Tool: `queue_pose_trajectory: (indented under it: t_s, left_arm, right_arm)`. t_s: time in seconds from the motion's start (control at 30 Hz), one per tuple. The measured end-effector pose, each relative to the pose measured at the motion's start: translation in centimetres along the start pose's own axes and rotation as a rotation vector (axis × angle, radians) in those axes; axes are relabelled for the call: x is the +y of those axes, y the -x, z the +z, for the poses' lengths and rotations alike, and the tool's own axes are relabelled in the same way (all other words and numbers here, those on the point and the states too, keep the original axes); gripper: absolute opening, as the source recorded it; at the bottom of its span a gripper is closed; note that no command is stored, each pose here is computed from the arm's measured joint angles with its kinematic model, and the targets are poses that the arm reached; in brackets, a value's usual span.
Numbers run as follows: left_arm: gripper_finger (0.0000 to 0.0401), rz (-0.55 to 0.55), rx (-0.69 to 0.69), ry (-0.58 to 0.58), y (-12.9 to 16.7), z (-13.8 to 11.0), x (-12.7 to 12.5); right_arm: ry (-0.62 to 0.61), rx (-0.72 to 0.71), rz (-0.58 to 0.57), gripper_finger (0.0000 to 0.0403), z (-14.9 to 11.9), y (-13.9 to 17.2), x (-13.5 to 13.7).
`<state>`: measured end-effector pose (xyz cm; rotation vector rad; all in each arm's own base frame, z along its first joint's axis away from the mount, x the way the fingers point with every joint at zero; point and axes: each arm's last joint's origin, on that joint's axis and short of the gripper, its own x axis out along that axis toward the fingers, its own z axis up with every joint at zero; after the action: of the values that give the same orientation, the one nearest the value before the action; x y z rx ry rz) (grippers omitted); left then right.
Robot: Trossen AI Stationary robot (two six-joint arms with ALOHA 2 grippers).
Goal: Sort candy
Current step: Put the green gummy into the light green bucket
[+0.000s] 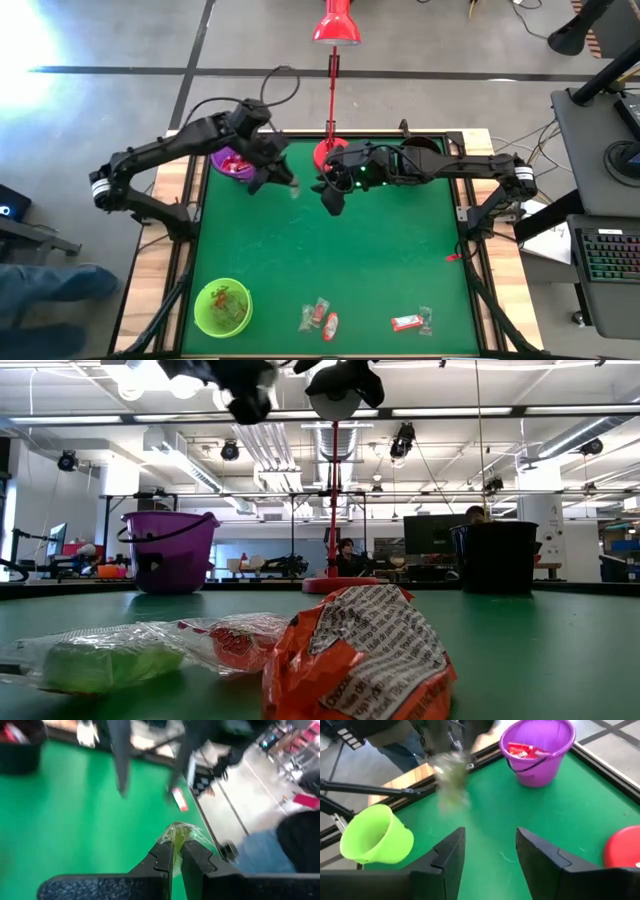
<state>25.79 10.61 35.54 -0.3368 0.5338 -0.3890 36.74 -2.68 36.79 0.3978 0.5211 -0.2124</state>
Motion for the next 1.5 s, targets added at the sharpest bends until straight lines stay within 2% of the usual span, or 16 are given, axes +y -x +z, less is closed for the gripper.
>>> queue_pose_trajectory:
  t_s: [0.27,0.57,0.67,0.8,1.0,1.23,1.37,1.5]
  left_arm:
    - [0.0003,-0.06,0.224,0.13,2.5,-3.4,-4.6]
    - [0.0003,-0.162,0.423,0.255,2.6,-8.2,-8.9]
    - [0.0003,-0.205,0.455,0.27,2.2,-9.6,-9.9]
    - [0.0003,-0.316,0.483,0.298,1.6,-10.7,-11.3]
    - [0.0003,-0.311,0.538,0.342,-0.6,-12.0,-12.8]
    - [0.0003,-0.407,0.576,0.406,-3.8,-13.8,-14.9]
    - [0.0003,-0.383,0.607,0.486,-4.8,-14.4,-15.4]
    - [0.0004,-0.335,0.629,0.543,-5.4,-14.6,-15.3]
  right_arm:
    - [0.01,0.065,-0.024,0.0174,-0.6,0.0,-0.3]
    - [0.01,0.075,-0.028,0.0164,-0.7,0.0,-0.3]
    - [0.01,0.076,-0.029,0.0165,-0.7,0.0,-0.3]
    - [0.01,0.076,-0.029,0.0166,-0.7,0.0,-0.3]
    - [0.01,0.078,-0.03,0.016,-0.8,-0.1,-0.3]
    - [0.005,0.181,-0.045,0.0159,-1.7,0.0,-0.6]
    - [-0.003,0.268,-0.002,0.0154,-2.4,0.2,-0.6]
    - [-0.006,0.328,0.1,0.0153,-2.8,0.3,0.2]
